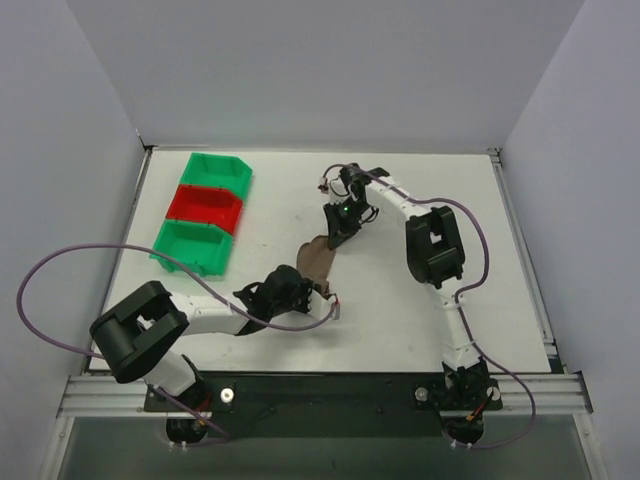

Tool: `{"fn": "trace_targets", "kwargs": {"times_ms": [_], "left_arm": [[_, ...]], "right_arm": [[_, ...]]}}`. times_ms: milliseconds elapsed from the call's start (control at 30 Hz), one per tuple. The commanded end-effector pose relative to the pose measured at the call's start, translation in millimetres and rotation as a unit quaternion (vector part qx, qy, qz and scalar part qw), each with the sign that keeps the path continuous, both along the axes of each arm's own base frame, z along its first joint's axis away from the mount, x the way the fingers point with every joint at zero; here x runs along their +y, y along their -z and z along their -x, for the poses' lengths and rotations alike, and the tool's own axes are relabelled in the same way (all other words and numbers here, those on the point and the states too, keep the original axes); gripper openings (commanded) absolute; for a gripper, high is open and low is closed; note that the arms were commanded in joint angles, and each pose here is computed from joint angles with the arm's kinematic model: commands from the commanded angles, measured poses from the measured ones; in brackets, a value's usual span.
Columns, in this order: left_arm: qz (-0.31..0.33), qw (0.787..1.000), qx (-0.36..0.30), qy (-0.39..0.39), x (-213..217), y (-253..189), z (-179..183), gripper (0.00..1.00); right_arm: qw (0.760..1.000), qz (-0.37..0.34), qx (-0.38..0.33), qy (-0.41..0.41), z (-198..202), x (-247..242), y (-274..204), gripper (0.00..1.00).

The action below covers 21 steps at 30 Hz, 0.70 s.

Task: Roll the socks
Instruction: Roll the sock at the center of the board.

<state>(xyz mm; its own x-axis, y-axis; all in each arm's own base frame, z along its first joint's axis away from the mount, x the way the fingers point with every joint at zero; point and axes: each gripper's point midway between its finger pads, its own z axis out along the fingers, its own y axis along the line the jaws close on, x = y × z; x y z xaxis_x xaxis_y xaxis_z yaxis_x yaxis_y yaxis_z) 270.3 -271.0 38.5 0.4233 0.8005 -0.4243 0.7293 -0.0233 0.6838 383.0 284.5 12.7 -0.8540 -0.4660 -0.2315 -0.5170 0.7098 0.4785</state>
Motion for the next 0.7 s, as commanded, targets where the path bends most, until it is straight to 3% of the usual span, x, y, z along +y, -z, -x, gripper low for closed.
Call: {"fn": "trace_targets", "kwargs": {"times_ms": [0,133,367,567,667], "left_arm": [[0.025,1.0,0.001,-0.012,5.7,-17.0,4.1,0.0],[0.025,1.0,0.013,-0.013,9.1,-13.5,6.6,0.0],[-0.03,0.997,0.071,-0.025,23.0,18.3,9.4,0.0],[-0.009,0.996,0.084,-0.023,18.8,13.5,7.9,0.0],[-0.014,0.995,0.097,-0.024,17.4,19.6,8.4,0.0]], "right_arm": [[0.99,0.049,-0.078,0.107,-49.5,-45.2,-26.9,0.0],[0.983,0.075,-0.107,0.128,-58.5,-58.1,-28.8,0.0],[0.979,0.096,-0.12,0.133,-59.9,-69.3,-22.2,0.0],[0.984,0.095,-0.113,0.1,-49.3,-50.9,-12.7,0.0],[0.984,0.105,-0.123,0.077,-43.1,-42.2,-13.2,0.2]]}}
